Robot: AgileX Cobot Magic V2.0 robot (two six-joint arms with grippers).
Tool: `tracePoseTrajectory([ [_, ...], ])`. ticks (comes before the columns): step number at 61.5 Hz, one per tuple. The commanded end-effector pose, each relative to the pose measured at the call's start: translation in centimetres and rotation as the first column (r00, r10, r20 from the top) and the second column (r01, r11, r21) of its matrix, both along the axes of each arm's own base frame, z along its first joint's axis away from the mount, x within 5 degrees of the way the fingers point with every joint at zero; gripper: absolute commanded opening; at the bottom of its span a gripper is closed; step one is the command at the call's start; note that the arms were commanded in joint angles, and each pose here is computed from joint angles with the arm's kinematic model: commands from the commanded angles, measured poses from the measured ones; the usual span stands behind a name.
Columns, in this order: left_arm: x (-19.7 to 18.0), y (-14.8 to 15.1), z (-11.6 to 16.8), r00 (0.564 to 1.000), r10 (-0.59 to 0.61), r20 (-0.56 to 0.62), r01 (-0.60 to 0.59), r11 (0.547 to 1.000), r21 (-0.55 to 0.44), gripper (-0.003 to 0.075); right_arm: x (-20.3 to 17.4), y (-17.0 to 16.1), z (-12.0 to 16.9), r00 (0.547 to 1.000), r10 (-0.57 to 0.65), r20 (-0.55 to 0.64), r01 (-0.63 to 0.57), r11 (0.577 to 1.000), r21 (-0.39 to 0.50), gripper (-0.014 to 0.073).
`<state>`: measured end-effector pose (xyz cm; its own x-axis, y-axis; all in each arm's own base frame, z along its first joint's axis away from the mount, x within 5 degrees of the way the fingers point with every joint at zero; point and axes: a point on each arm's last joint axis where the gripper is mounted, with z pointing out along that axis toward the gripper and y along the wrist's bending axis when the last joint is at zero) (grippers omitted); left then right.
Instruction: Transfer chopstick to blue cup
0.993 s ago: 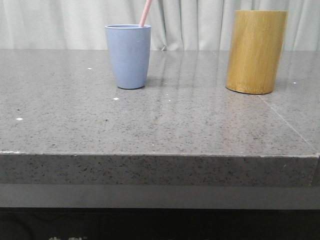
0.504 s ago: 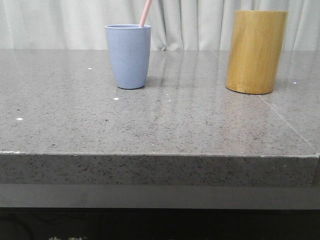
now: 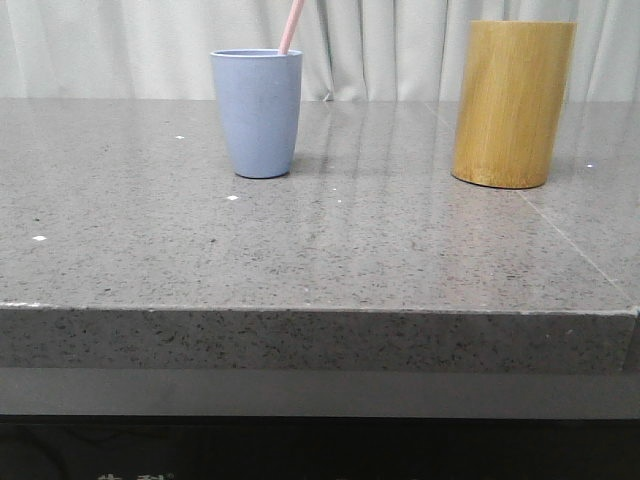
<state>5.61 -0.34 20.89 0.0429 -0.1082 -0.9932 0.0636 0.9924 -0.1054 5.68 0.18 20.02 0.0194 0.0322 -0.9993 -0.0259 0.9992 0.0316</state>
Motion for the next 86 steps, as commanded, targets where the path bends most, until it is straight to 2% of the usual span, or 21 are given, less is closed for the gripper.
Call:
tracePoseTrajectory([
  [1,-0.2,0.02,0.4,0.996,-0.002,0.092,0.004,1.0,-0.019,-0.0019,-0.25,-0.14,1.1,0.993,-0.017,0.119,0.019,1.0,-0.019,-0.0067],
  [8,-0.2,0.02,0.4,0.996,-0.002,0.092,0.004,1.0,-0.019,-0.0019,-0.26,-0.1,1.13,0.993,-0.011,0.12,0.002,0.997,0.079,-0.0067],
  [23,-0.2,0.02,0.4,0.996,-0.002,0.092,0.004,1.0,-0.019,-0.0019,-0.26,-0.11,1.13,0.993,-0.011,0.12,0.0,0.995,0.099,-0.0067],
  [33,-0.2,0.02,0.4,0.996,-0.002,0.092,0.004,1.0,-0.019,-0.0019,-0.26,-0.11,1.14,0.992,-0.013,0.122,0.007,0.999,0.049,-0.0067],
  [86,-0.2,0.02,0.4,0.996,-0.002,0.092,0.004,1.0,-0.019,-0.0019,-0.27,-0.33,1.15,0.991,-0.053,0.123,0.046,0.997,0.057,-0.0067],
])
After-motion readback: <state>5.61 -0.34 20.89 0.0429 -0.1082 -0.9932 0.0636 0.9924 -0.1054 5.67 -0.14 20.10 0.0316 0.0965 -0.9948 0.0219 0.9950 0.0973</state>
